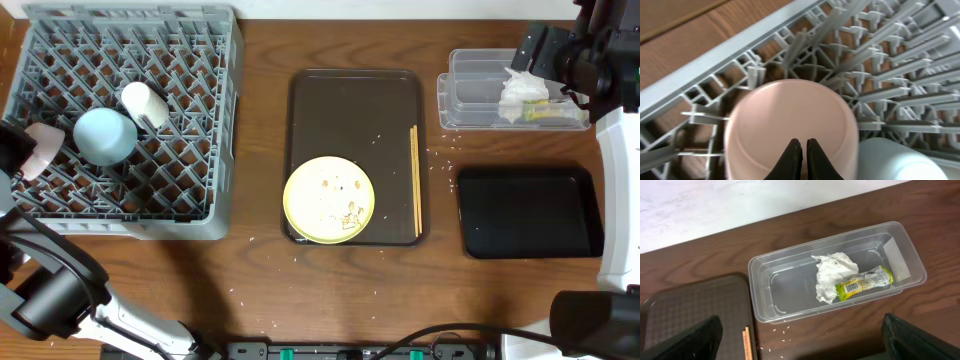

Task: Sort waste into correct bins and load items into the dishwasher
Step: 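Open the left gripper and settle the bowl beside the blue bowl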

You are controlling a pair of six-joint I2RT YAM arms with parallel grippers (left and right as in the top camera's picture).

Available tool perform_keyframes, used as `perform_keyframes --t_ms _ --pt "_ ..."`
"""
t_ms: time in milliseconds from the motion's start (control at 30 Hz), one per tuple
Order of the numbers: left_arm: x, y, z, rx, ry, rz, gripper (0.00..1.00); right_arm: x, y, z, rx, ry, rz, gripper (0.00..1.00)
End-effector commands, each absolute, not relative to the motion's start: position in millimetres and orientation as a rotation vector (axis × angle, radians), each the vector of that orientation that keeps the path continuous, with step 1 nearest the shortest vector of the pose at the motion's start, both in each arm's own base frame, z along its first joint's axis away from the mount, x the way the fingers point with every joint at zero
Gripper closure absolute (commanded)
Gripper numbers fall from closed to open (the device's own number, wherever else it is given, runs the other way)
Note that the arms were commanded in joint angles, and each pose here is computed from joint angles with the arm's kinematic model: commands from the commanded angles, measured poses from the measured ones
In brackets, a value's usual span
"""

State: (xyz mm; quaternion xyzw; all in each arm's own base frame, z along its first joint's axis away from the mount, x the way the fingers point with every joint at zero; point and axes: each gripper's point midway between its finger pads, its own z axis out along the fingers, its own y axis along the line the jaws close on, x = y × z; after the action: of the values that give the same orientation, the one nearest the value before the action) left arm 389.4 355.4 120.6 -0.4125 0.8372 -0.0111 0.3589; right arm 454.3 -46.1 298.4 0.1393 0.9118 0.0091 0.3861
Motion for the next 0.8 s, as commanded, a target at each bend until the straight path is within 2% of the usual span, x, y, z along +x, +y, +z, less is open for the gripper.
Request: perform_keyframes --t_ms 0,500,767 --pt "399 327 124 -0.984 2.184 -0.187 0.92 454 -50 300 0.357 2.320 0.012 0.01" --pt "396 321 126 -0.989 2.195 -0.214 0.92 454 -50 300 0.357 2.320 0.012 0.01" --pt "417 343 182 -0.840 2.022 -0.095 0.92 454 -50 300 0.357 2.320 0.012 0.01"
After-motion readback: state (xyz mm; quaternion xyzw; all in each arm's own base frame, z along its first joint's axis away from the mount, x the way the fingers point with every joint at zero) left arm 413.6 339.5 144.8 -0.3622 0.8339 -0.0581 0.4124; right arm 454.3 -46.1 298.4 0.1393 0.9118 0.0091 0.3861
